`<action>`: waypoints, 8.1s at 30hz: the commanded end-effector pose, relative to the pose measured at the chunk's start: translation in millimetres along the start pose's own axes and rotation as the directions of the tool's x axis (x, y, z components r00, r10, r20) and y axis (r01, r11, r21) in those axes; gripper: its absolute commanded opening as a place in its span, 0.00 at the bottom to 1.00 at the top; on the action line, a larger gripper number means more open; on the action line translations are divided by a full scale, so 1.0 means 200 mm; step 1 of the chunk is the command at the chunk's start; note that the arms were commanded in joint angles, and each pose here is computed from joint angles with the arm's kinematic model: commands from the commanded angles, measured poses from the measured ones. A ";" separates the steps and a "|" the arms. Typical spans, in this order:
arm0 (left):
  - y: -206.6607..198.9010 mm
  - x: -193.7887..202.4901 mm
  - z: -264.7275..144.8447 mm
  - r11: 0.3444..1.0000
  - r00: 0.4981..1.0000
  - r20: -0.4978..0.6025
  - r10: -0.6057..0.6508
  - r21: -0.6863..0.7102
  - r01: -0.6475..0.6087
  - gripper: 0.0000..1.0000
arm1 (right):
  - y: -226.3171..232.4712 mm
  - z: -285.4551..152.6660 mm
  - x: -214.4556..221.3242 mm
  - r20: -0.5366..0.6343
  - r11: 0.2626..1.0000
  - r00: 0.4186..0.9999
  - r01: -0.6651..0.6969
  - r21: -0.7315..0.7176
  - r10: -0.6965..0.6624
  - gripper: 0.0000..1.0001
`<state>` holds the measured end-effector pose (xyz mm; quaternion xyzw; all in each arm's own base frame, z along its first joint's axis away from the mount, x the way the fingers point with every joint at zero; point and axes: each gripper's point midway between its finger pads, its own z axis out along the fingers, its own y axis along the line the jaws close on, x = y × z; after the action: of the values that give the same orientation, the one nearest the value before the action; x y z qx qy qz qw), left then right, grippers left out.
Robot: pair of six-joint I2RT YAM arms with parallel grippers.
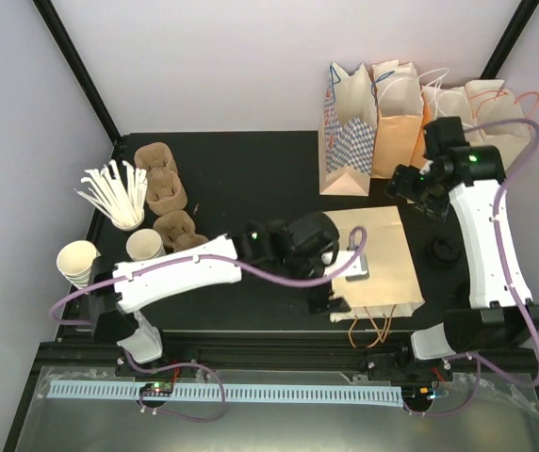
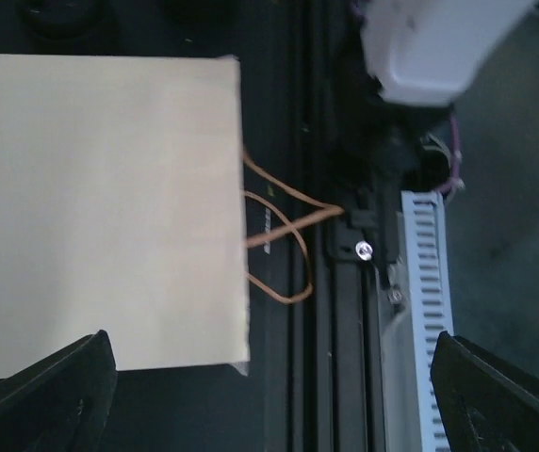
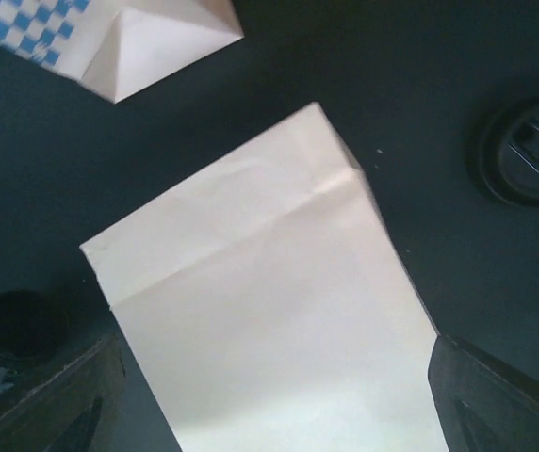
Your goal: Pack the takeout coffee
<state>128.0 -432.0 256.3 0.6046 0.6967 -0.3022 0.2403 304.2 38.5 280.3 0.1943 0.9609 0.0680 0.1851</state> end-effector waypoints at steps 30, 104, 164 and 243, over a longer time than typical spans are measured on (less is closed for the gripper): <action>0.20 0.06 0.66 0.571 0.931 -0.261 0.254 -0.737 -0.362 0.35 | -0.24 -0.22 0.13 0.124 0.963 0.961 -0.226 -0.147 0.245 0.88; 1.00 0.24 -0.91 0.498 0.624 0.402 -0.670 -0.380 0.779 0.97 | -0.18 -0.03 0.23 -0.017 0.974 0.993 -0.117 -0.193 0.116 1.00; 1.21 1.19 -0.34 -0.081 0.054 0.151 -0.987 -0.760 0.645 0.15 | -0.05 0.34 0.64 -0.165 0.889 0.984 -0.131 -0.439 0.064 1.00; 0.38 1.33 -0.03 -0.078 -0.075 -0.088 -0.993 0.034 0.996 0.45 | 1.11 0.72 1.16 0.273 0.341 0.854 0.442 -0.829 -0.442 0.74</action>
<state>155.5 -238.1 57.5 -0.0935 0.9049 -0.4009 -0.1080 229.4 320.1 87.6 -0.1642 0.8457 0.4545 0.2266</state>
